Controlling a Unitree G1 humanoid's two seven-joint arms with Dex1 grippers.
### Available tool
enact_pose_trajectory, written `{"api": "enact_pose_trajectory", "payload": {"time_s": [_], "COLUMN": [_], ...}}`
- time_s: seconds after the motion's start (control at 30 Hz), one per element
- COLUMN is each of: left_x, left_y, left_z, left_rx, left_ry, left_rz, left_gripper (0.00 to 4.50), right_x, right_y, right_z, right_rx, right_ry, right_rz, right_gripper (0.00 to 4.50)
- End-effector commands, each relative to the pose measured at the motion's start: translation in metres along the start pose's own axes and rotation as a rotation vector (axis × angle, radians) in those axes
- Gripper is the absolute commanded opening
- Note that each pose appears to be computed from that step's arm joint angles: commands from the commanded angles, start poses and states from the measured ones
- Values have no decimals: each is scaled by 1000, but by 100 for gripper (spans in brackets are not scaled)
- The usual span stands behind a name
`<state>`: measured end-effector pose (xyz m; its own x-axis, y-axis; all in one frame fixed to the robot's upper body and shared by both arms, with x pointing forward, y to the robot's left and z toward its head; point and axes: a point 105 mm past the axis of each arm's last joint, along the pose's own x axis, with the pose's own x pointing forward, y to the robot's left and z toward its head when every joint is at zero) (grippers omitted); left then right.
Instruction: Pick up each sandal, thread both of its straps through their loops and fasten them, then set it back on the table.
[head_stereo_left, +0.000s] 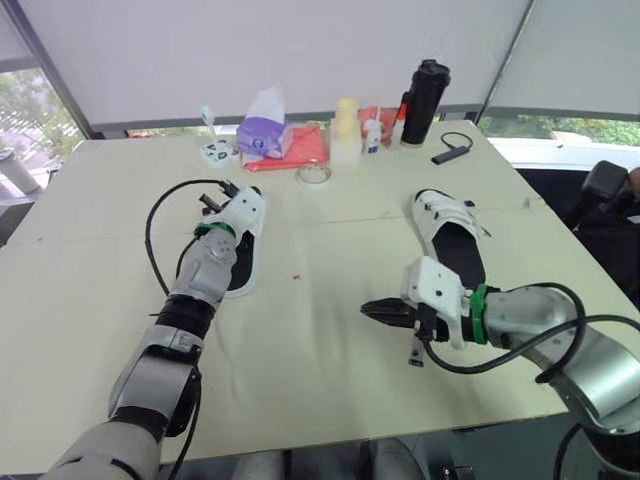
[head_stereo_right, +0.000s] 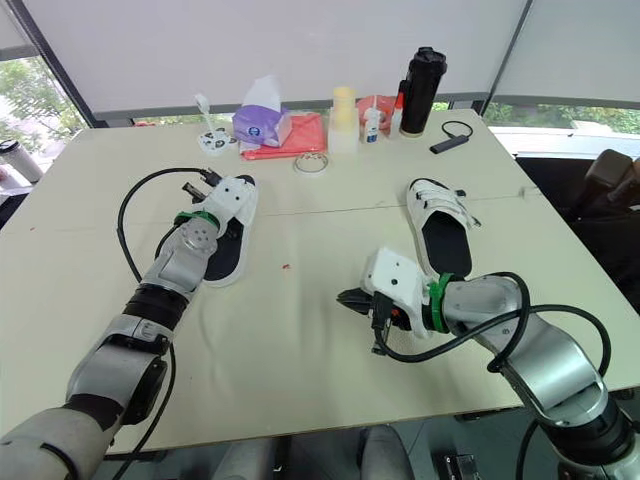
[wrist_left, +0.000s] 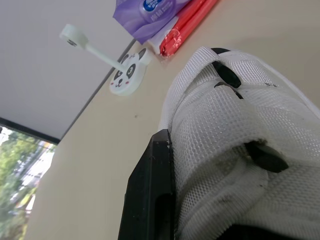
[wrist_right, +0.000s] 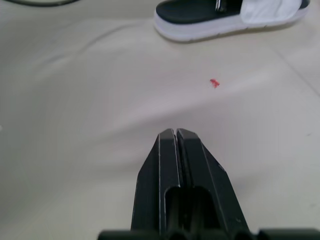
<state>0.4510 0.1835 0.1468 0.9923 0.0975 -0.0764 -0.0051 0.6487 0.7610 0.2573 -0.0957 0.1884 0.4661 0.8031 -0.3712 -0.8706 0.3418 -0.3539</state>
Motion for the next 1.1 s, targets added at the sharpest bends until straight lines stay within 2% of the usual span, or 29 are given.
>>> {"api": "enact_pose_trajectory", "payload": {"time_s": [0.03, 0.3, 0.47, 0.57, 0.63, 0.8, 1.1], "left_x": [-2, -5, -7, -9, -11, -21, -64], "left_y": [-6, -15, -24, -28, -28, -23, -17], "left_z": [-30, -43, -52, -54, -55, -49, -31], "left_rx": [10, -31, -101, -114, -105, -112, -308], "left_ry": [113, 154, 185, 188, 188, 134, 34], "left_rz": [6, -59, -131, -159, -164, -194, -246], "left_gripper": [2, 2, 222, 384, 446, 446, 446], "right_x": [-15, -21, -21, -21, -21, -21, -20], "right_y": [-22, -36, -38, -38, -39, -39, -39], "right_z": [32, 38, 37, 36, 34, 32, 28], "right_rx": [-58, -64, -62, -64, -65, -67, -82], "right_ry": [-99, -113, -111, -105, -97, -86, -72], "right_rz": [-82, -124, -130, -134, -133, -127, -110], "right_gripper": [0, 0, 0, 0, 0, 0, 0]}}
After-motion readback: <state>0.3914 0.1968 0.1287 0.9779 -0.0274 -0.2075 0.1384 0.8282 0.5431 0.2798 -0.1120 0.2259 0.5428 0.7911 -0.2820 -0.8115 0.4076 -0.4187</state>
